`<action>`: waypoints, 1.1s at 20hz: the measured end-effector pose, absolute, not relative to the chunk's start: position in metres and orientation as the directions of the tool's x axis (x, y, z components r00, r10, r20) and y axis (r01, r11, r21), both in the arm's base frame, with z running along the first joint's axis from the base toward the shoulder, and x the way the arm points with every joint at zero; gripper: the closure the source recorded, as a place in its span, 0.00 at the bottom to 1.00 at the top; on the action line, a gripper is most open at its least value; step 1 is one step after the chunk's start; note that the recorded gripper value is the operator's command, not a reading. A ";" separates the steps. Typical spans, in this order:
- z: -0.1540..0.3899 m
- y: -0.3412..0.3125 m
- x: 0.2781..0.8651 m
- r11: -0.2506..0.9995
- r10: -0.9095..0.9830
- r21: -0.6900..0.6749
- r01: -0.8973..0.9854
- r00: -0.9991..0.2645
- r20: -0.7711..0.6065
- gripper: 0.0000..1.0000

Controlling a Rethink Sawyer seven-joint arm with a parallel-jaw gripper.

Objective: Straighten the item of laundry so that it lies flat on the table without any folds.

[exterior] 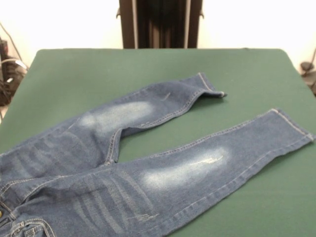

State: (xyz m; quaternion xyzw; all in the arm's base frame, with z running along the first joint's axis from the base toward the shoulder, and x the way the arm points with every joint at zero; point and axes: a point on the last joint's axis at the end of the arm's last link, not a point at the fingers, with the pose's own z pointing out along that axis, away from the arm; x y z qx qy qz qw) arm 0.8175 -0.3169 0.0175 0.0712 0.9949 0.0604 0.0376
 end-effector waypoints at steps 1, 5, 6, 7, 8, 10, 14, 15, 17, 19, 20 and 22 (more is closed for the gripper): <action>0.020 -0.317 0.817 0.983 0.144 0.124 0.135 -0.987 -0.066 0.00; 0.046 -0.315 0.813 0.991 0.106 0.093 0.099 -0.991 -0.076 0.00; 0.052 -0.314 0.813 0.992 0.099 0.086 0.092 -0.992 -0.083 0.00; 0.058 -0.312 0.813 0.993 0.092 0.081 0.085 -0.992 -0.090 0.00; 0.064 -0.311 0.813 0.994 0.086 0.075 0.078 -0.992 -0.098 0.00; 0.075 -0.309 0.814 0.996 0.076 0.062 0.069 -0.990 -0.116 0.00; 0.099 -0.305 0.815 0.998 0.055 0.035 0.050 -0.987 -0.152 0.00; 0.105 -0.304 0.814 0.998 0.053 0.030 0.048 -0.986 -0.161 0.00; 0.112 -0.303 0.814 0.999 0.049 0.020 0.046 -0.984 -0.174 0.00; 0.118 -0.303 0.812 0.999 0.048 0.006 0.048 -0.982 -0.185 0.00; 0.118 -0.303 0.812 0.999 0.049 0.004 0.049 -0.981 -0.187 0.00; 0.121 -0.301 0.811 0.998 0.054 0.001 0.055 -0.979 -0.195 0.00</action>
